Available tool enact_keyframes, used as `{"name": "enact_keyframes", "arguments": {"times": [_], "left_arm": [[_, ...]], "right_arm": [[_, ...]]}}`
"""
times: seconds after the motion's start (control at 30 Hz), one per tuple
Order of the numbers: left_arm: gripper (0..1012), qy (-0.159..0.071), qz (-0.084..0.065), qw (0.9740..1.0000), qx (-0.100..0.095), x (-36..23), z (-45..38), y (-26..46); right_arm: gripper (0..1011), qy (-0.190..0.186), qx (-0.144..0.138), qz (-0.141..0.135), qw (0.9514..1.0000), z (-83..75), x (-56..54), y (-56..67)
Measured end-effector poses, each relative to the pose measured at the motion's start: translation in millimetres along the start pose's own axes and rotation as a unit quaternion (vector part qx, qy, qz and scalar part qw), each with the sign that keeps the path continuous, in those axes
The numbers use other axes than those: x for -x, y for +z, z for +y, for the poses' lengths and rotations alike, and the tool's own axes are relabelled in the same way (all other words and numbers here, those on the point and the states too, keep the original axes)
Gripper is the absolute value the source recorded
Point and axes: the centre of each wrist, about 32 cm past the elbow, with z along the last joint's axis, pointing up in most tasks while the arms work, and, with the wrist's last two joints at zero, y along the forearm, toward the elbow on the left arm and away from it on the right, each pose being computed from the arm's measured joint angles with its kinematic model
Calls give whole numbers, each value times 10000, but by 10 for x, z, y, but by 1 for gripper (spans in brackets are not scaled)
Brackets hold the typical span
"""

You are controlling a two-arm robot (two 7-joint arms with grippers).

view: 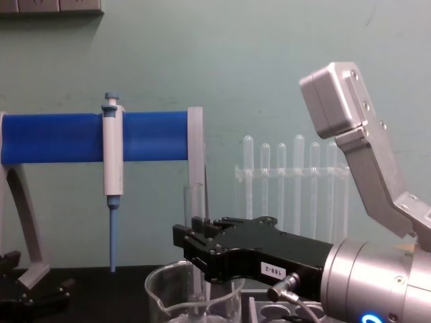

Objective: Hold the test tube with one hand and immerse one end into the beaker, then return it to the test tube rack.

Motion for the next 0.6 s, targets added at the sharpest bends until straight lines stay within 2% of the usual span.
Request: {"name": "enact_keyframes", "arguments": {"times": [0.6], "left_arm": [[1000,0,0,10000,0,0,0,0]], "right_arm": [[231,0,0,0,10000,0,0,0]]}}
